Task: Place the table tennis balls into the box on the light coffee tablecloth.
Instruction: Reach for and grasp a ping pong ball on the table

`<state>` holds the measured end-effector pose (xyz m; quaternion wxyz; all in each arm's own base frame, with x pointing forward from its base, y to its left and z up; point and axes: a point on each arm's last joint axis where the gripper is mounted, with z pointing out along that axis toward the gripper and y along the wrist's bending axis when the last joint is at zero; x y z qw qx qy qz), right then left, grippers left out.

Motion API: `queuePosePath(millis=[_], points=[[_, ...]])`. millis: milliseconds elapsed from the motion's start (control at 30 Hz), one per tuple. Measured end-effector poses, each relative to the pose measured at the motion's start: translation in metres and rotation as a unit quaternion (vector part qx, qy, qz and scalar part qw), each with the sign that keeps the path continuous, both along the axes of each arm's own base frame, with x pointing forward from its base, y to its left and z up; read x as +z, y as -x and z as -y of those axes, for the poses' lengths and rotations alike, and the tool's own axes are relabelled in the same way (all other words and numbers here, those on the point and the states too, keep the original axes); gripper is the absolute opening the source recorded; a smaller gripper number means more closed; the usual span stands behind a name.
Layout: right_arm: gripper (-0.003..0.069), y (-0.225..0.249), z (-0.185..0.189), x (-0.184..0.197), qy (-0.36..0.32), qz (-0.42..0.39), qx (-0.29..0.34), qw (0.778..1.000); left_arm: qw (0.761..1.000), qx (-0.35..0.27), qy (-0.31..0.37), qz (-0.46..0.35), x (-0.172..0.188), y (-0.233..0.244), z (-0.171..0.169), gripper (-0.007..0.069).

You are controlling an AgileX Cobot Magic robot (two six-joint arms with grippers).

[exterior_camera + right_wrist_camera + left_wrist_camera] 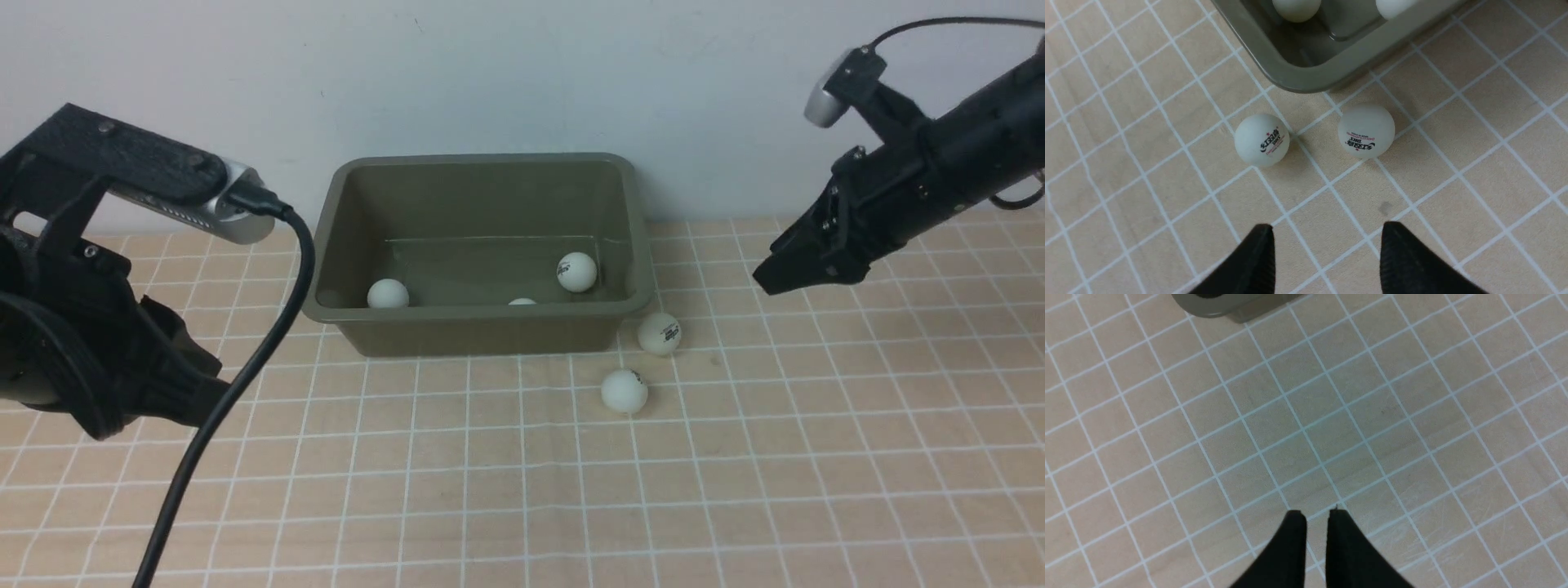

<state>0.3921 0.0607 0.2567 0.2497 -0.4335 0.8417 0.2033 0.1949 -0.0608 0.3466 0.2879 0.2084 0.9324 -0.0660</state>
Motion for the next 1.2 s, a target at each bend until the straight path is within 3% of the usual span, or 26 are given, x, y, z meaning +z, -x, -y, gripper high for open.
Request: queuePosePath(millis=[200, 433, 800, 1200], points=[[0.0333, -0.012, -0.005, -0.023, 0.012, 0.004, 0.023, 1.000, 1.000, 0.000, 0.001, 0.003, 0.000, -0.001, 0.000, 0.0024], [0.0344, -0.019, -0.036, -0.045, 0.029, 0.019, 0.038, 0.999, 1.000, 0.000, 0.001, 0.007, 0.001, -0.001, 0.000, 0.0024], [0.0493, -0.039, -0.054, -0.081, 0.037, 0.037, 0.001, 0.999, 1.000, 0.000, 0.004, 0.010, 0.001, -0.001, 0.001, 0.0024], [0.0498, -0.046, -0.062, -0.104, 0.038, 0.048, 0.009, 0.998, 1.000, 0.001, 0.007, 0.017, 0.002, -0.003, 0.001, 0.0024]])
